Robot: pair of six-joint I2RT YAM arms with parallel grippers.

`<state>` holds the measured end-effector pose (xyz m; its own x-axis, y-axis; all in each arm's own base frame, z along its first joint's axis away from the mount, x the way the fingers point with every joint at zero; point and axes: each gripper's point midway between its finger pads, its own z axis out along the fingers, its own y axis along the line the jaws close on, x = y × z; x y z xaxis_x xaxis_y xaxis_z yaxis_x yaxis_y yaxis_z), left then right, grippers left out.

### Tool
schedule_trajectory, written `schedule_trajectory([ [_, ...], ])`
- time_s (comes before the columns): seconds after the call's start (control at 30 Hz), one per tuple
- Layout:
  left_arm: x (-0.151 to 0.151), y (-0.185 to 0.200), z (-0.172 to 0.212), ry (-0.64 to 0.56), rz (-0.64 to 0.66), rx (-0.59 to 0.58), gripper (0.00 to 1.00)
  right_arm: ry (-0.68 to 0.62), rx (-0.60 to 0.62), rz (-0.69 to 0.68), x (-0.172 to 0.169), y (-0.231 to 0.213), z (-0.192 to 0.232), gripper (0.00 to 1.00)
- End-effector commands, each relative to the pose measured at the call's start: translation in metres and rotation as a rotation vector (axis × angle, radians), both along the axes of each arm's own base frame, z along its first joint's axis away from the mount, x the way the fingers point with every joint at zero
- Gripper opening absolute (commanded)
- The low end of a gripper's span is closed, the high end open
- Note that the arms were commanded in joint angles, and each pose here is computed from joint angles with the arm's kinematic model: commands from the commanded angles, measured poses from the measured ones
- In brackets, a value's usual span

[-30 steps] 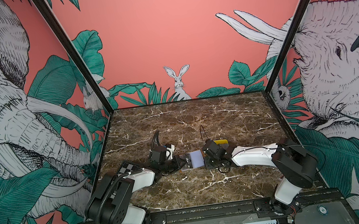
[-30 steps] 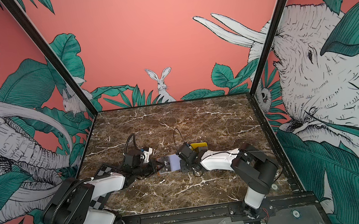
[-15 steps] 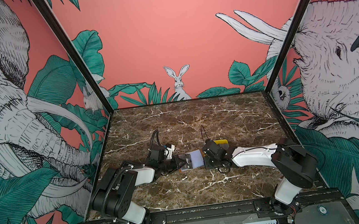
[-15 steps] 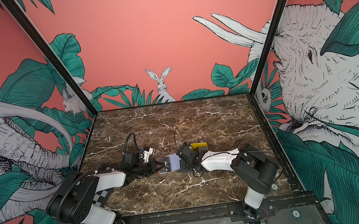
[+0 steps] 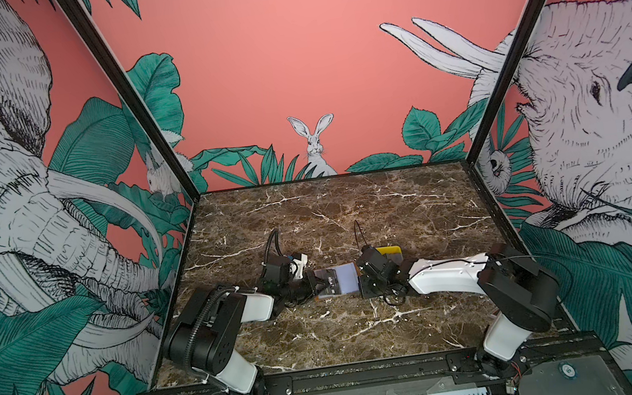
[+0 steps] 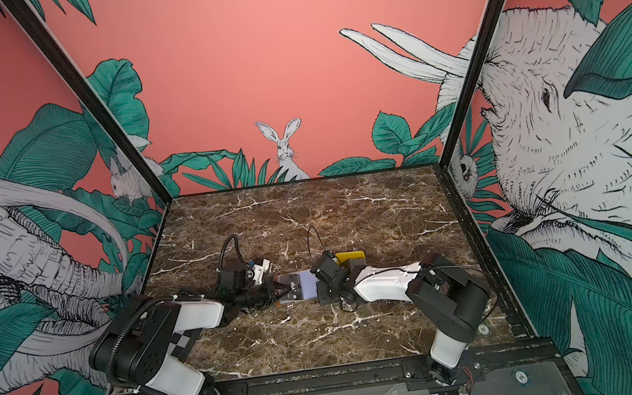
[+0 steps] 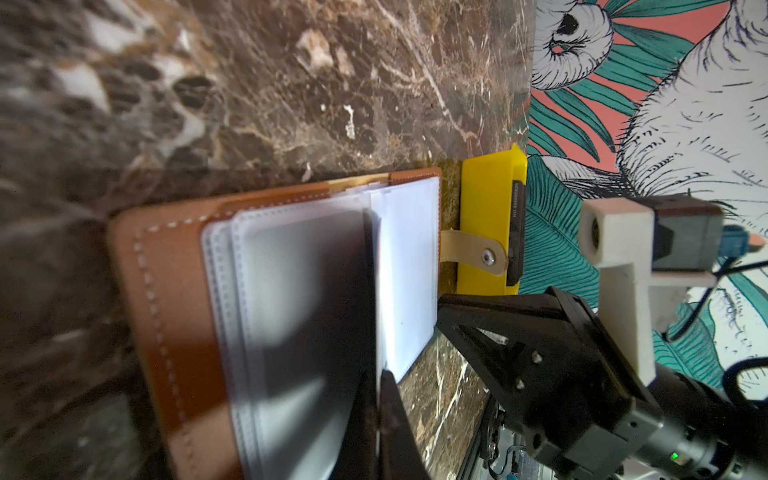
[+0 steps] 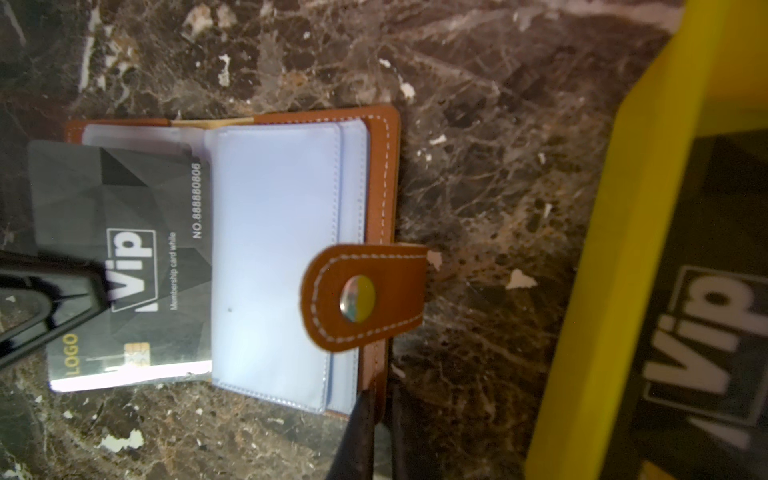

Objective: Put the credit cards into the card holder

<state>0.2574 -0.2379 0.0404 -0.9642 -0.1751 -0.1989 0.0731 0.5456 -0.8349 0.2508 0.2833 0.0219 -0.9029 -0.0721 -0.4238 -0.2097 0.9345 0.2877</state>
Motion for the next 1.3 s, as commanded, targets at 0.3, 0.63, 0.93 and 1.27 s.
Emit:
schedule_trajectory([
  [0.3, 0.007, 0.006, 0.019, -0.025, 0.008, 0.012, 0.00, 0.015, -0.017, -0.016, -0.005, -0.010, -0.009, 0.11],
  [0.63, 0.013, 0.000, 0.020, -0.012, 0.010, -0.050, 0.00, 0.010, -0.004, -0.021, -0.003, -0.008, -0.008, 0.11],
  [0.93, 0.013, -0.001, 0.009, 0.030, 0.018, -0.054, 0.00, 0.013, 0.000, -0.021, -0.004, -0.007, -0.009, 0.11],
  [1.27, 0.013, -0.006, 0.011, 0.039, 0.000, -0.079, 0.00, 0.027, 0.004, -0.018, -0.005, -0.005, -0.013, 0.11],
])
